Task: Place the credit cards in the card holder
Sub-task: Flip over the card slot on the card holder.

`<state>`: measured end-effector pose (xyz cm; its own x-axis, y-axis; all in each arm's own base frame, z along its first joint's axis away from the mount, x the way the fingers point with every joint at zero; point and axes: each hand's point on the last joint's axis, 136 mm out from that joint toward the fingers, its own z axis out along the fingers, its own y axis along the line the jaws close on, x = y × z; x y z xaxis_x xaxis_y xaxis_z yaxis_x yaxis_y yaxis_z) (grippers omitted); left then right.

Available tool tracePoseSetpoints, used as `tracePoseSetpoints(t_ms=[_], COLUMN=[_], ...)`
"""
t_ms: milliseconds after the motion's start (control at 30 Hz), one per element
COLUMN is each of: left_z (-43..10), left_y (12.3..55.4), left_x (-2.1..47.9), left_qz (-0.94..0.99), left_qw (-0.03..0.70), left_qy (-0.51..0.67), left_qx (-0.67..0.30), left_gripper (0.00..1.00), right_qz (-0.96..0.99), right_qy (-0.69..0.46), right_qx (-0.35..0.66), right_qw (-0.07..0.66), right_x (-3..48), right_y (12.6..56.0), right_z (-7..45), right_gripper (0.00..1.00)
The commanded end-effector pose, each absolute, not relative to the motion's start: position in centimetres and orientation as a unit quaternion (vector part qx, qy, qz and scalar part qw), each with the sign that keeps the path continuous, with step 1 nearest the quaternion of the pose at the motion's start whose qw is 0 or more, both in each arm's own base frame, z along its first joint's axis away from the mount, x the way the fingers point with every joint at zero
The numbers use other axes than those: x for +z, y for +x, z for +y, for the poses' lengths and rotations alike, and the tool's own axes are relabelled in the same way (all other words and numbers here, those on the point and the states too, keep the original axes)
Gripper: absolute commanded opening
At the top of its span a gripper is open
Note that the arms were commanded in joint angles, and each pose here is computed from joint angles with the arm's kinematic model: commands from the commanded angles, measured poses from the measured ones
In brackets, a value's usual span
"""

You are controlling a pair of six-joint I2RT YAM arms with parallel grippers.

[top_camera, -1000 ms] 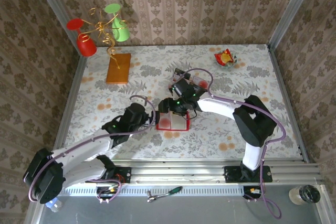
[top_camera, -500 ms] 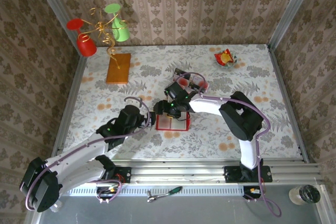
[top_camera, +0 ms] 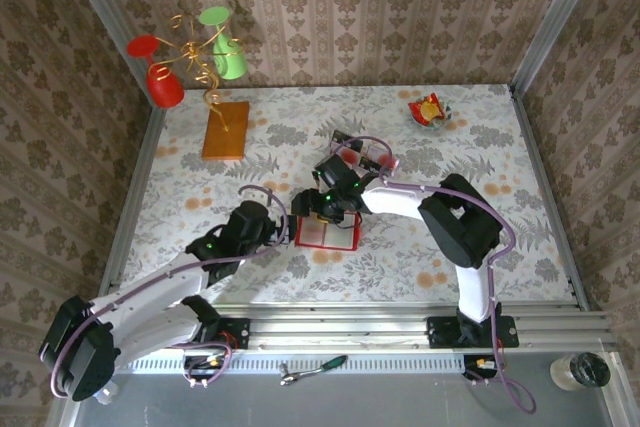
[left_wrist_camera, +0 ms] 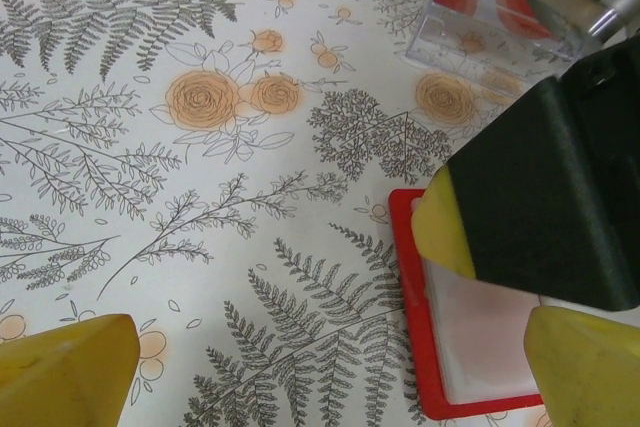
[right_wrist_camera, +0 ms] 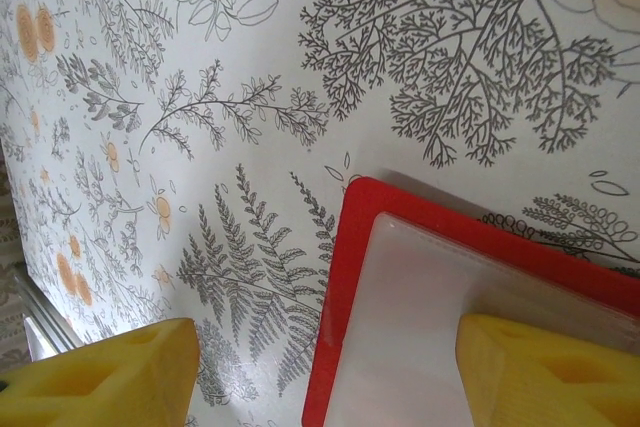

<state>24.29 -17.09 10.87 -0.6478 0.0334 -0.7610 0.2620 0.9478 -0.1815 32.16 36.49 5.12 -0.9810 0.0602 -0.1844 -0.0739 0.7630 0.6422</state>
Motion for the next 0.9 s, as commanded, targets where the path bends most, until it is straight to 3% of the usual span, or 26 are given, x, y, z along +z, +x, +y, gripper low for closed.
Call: tracePoseSetpoints(t_ms=[0, 167, 267, 333, 400, 500, 867], left_z=[-16.8, -17.0, -17.1, -17.2, -17.2, -17.3, -17.6], left_y=[24.1, 24.2, 24.4, 24.4, 24.5, 24.6, 24.8], left_x=[9.9, 9.5, 9.2, 9.1, 9.1, 8.9, 8.2], left_qz=[0.903, 0.905, 0.906, 0.907, 0.907, 0.908, 0.913], left_qw=[0.400, 0.396, 0.393, 0.392, 0.392, 0.390, 0.377], left_qy=[0.077, 0.080, 0.082, 0.083, 0.083, 0.084, 0.099], left_qx=[-0.137, -0.133, -0.132, -0.130, -0.129, -0.128, -0.117], left_gripper=[1.00, 1.00, 1.00, 1.00, 1.00, 1.00, 1.00], right_qz=[0.925, 0.926, 0.929, 0.931, 0.935, 0.939, 0.946], right_qy=[-0.017, -0.012, -0.007, -0.006, -0.006, -0.008, -0.011], right_qx=[0.363, 0.357, 0.350, 0.345, 0.334, 0.325, 0.311], right_qw=[0.115, 0.122, 0.122, 0.121, 0.118, 0.113, 0.090], right_x=[8.3, 8.3, 7.8, 7.3, 6.7, 6.0, 3.4], right_y=[32.5, 32.6, 32.4, 32.3, 32.1, 32.0, 31.5], right_z=[36.3, 35.1, 34.2, 33.7, 33.3, 33.0, 33.1], right_gripper=[0.70, 0.67, 0.60, 0.47, 0.26, 0.07, 0.00])
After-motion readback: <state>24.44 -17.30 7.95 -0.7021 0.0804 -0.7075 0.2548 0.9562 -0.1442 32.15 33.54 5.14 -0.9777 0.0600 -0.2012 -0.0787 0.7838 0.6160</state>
